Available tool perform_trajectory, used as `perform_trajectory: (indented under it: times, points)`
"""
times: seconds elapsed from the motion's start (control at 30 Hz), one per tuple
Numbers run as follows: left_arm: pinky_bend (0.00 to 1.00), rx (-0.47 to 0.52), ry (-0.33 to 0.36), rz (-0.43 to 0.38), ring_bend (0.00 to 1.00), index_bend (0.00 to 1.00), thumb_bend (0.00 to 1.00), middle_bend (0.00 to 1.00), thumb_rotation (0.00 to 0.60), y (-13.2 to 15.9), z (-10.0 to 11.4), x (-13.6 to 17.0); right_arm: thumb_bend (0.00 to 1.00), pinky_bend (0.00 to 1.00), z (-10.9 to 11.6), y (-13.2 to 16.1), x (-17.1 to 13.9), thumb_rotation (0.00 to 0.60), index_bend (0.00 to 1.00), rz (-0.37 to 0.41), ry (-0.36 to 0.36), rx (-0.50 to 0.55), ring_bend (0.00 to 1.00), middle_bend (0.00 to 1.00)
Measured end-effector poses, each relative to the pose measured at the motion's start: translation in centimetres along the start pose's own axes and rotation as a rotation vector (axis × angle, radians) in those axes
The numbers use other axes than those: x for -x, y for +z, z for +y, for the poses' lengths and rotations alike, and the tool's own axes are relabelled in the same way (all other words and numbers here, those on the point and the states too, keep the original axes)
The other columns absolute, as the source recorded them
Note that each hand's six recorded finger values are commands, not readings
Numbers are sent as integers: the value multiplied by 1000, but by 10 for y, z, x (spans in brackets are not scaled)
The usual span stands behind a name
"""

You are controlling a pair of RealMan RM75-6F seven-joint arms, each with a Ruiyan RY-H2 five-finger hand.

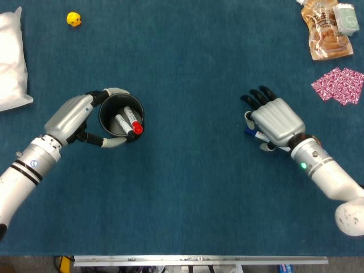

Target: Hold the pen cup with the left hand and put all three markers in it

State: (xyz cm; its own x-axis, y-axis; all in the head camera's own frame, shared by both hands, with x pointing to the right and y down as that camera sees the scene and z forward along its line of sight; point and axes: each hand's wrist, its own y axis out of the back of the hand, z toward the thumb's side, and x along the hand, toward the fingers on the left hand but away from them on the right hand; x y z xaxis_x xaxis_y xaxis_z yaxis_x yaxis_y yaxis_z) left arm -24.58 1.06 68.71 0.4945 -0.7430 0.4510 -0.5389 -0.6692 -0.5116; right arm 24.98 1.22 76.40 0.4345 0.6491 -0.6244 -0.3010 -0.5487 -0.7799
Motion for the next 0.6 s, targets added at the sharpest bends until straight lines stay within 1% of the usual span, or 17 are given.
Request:
perform_trajectory:
  times: [0.2, 0.4, 0.5, 0.6]
  points:
    - [178, -1, -5, 1, 256, 202, 164, 320, 508, -1, -1, -1, 23, 0, -4, -9, -4, 600, 524, -41, 22, 5, 0, 140]
    - [178, 3, -6, 1, 256, 201, 164, 320, 504, -2, -2, -3, 29, 0, -9, -12, -3, 600, 524, -53, 34, 2, 0, 140]
    - [178, 3, -5, 3, 256, 201, 164, 320, 505, -3, -1, -3, 49, 0, -10, -11, -1, 600, 526, -52, 39, -3, 0, 140]
    - [178, 4, -3, 4, 256, 201, 165, 320, 506, -4, 0, -3, 92, 0, -11, -10, 1, 600, 529, -47, 44, -15, 0, 140]
